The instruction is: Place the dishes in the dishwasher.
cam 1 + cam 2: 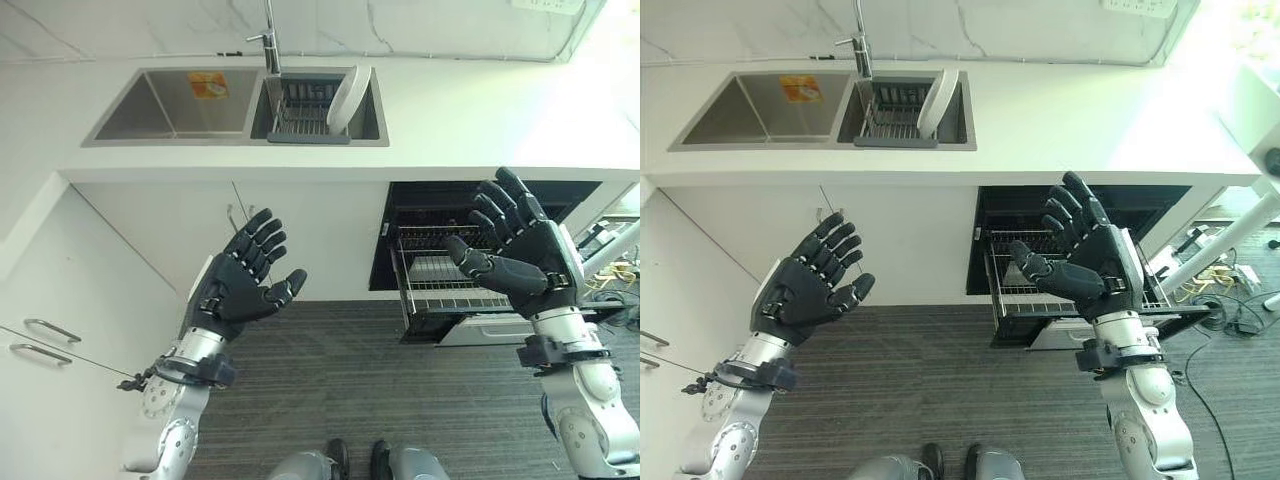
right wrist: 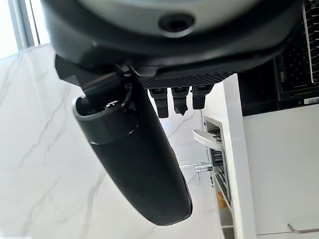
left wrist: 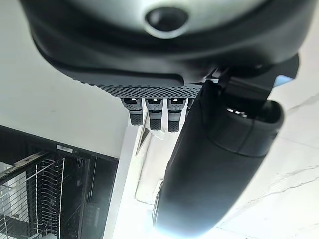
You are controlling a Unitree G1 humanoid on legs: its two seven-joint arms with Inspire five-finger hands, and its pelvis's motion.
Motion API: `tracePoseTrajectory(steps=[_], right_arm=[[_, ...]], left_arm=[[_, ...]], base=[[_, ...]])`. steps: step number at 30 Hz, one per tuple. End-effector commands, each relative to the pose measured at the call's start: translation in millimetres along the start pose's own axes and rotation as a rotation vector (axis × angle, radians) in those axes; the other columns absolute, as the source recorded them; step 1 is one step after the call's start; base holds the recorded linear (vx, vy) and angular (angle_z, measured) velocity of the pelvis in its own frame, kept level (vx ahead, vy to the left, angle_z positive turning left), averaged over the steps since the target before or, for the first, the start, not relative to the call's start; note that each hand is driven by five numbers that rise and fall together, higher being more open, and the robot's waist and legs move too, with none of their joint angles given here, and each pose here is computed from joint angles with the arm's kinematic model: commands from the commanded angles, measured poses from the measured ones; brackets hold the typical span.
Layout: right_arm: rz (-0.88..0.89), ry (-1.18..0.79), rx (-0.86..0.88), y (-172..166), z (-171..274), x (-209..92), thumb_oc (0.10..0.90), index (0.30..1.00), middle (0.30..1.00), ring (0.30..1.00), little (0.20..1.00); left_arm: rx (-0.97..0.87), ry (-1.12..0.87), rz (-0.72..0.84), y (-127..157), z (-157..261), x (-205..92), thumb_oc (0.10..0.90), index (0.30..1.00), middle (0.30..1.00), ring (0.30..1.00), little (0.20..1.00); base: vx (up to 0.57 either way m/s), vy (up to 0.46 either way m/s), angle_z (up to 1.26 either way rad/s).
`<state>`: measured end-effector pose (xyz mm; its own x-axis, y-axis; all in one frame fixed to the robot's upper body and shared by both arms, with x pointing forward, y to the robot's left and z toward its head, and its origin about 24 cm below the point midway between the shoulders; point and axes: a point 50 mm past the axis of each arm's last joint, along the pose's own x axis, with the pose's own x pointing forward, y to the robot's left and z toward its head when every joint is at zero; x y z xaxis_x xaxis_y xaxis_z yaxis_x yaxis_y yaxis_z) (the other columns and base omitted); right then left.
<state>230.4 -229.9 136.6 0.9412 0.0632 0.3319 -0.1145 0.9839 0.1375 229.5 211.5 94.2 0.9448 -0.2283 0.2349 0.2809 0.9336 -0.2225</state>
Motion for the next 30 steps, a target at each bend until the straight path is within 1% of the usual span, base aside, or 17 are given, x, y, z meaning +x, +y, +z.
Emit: tracePoseTrajectory(steps=[1, 6, 10, 14, 16, 17, 22, 26, 29, 30], right_arm=[[0.043, -0.257, -0.066, 2.1, 48.9, 19.6, 0.8, 0.9, 0.9, 0.9, 0.9], [0.083, -0.236, -0.092, 1.7, 48.8, 19.8, 0.8, 0.9, 0.9, 0.9, 0.9], [0.092, -0.235, -0.109, 0.7, 52.1, 22.1, 0.8, 0.9, 0.9, 0.9, 0.9], [0.089, -0.252, -0.122, 0.5, 55.3, 23.2, 0.8, 0.9, 0.9, 0.9, 0.9], [0.062, -0.28, -0.094, -2.3, 57.4, 19.5, 0.8, 0.9, 0.9, 0.9, 0.9], [0.004, -0.309, -0.038, -4.2, 57.9, 14.3, 0.8, 0.9, 0.9, 0.9, 0.9], [-0.053, -0.286, -0.028, 1.3, 46.3, 8.4, 0.8, 0.9, 0.9, 0.9, 0.9], [-0.05, -0.262, -0.002, 8.1, 37.1, 12.1, 0.8, 0.9, 0.9, 0.9, 0.9], [-0.021, -0.25, 0.0, 11.6, 34.7, 14.6, 0.8, 0.9, 0.9, 0.9, 0.9], [0.005, -0.242, -0.004, 9.7, 36.3, 15.0, 0.8, 0.9, 0.9, 0.9, 0.9]], left_arm=[[0.035, -0.255, -0.131, -19.6, 45.8, 11.4, 0.8, 0.9, 0.9, 0.9, 0.9], [0.005, -0.285, -0.082, -15.1, 46.5, 3.8, 0.8, 0.9, 0.9, 0.9, 0.9], [-0.01, -0.287, -0.092, -17.0, 41.1, 1.6, 0.8, 0.9, 0.9, 0.9, 0.9], [0.004, -0.306, -0.103, -17.0, 46.7, 5.5, 0.8, 0.9, 0.9, 0.9, 0.9], [0.066, -0.312, -0.128, -17.2, 52.3, 11.8, 0.8, 0.9, 0.9, 0.9, 0.9], [0.118, -0.331, -0.178, -19.6, 60.7, 18.0, 0.8, 0.9, 0.9, 0.9, 0.9], [0.194, -0.407, -0.26, -29.6, 80.8, 27.3, 0.8, 0.9, 0.9, 0.9, 0.9], [0.265, -0.491, -0.269, -36.7, 94.1, 28.4, 0.8, 0.9, 0.9, 0.9, 0.9], [0.307, -0.509, -0.279, -41.9, 96.7, 29.0, 0.8, 0.9, 0.9, 0.9, 0.9], [0.35, -0.522, -0.303, -47.1, 100.8, 30.1, 0.8, 0.9, 0.9, 0.9, 0.9]], base=[[0.02, 0.152, 0.33], [0.1, 0.258, -0.02], [0.18, 0.323, -0.56], [0.12, 0.363, -0.38], [0.17, 0.437, 0.01], [0.21, 0.455, 0.31], [0.19, 0.363, 0.3], [0.17, 0.264, 0.17], [0.07, 0.012, -0.15], [0.07, -0.163, -0.31]])
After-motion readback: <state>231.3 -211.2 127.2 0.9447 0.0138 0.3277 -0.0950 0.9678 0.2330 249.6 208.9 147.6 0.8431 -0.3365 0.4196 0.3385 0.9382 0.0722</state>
